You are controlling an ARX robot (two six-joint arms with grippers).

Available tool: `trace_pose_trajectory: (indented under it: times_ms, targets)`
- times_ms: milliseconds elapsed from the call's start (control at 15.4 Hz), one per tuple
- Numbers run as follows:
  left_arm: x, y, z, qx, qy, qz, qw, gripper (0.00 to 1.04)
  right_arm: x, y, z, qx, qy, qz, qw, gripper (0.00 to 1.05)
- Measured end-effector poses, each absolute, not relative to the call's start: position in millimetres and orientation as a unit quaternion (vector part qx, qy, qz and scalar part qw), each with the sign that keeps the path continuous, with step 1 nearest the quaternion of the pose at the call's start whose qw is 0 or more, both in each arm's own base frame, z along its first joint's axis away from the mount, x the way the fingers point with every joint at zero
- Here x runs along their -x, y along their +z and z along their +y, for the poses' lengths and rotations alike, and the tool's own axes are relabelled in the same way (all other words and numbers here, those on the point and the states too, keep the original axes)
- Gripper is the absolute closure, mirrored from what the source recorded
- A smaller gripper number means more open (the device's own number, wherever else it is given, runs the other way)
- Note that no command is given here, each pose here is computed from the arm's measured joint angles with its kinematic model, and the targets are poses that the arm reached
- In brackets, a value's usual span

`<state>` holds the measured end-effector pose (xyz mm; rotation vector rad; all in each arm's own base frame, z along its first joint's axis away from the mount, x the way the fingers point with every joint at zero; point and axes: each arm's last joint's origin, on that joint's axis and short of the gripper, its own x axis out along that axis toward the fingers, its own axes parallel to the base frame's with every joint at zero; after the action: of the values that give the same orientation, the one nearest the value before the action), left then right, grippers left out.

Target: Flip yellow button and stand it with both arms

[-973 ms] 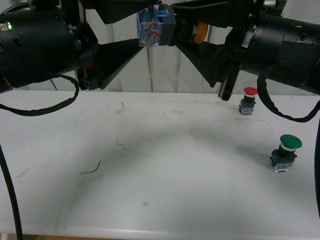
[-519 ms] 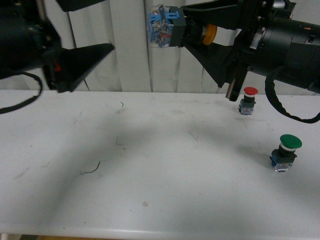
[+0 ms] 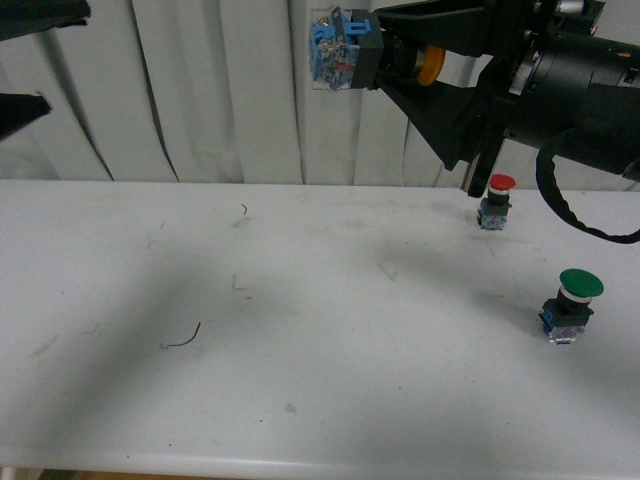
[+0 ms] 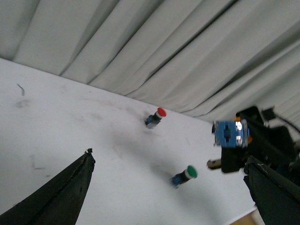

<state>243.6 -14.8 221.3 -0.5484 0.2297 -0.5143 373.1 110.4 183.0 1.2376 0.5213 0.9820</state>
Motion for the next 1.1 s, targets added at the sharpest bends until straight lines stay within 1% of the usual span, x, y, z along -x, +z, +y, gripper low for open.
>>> trace_pose_trajectory:
  times_ms: [130, 195, 260, 324, 389, 454, 519, 649, 714, 779, 1103]
  targets:
    - [-228, 225, -15, 0.227, -0.244, 0.106, 0.937, 0.07, -373, 183, 110, -0.55, 0.437, 0.231, 0.674, 0.7]
    - [-195, 233, -16, 0.139, -0.24, 0.09, 0.957, 0.07, -374, 184, 110, -0.55, 0.436, 0.23, 0.674, 0.7]
    - [-143, 249, -22, 0.003, -0.191, 0.019, 0.981, 0.1, -373, 185, 111, -0.545, 0.439, 0.226, 0.678, 0.7]
    - [-137, 250, -23, 0.001, -0.112, -0.025, 0.993, 0.22, -373, 185, 111, -0.543, 0.44, 0.225, 0.679, 0.7]
    - [-134, 237, -16, 0.001, -0.037, -0.015, 0.999, 0.35, -373, 186, 113, -0.539, 0.443, 0.222, 0.681, 0.7]
    - [-133, 217, -10, -0.001, 0.005, 0.011, 1.0, 0.49, -372, 187, 113, -0.535, 0.446, 0.221, 0.682, 0.7]
    - [-130, 209, -6, -0.001, -0.009, 0.013, 1.0, 0.64, -371, 189, 115, -0.53, 0.451, 0.218, 0.684, 0.7]
    - [-124, 208, 1, 0.0, 0.011, -0.007, 1.0, 0.85, -370, 193, 116, -0.525, 0.456, 0.212, 0.687, 0.7]
    - [-122, 203, 0, 0.0, 0.0, -0.007, 1.0, 0.98, -369, 193, 118, -0.522, 0.459, 0.212, 0.687, 0.7]
    - [-122, 197, 0, 0.0, -0.002, 0.002, 1.0, 1.03, -369, 193, 118, -0.519, 0.46, 0.21, 0.689, 0.7]
    - [-114, 182, 0, 0.0, -0.001, 0.003, 1.0, 1.03, -367, 192, 122, -0.505, 0.468, 0.207, 0.695, 0.7]
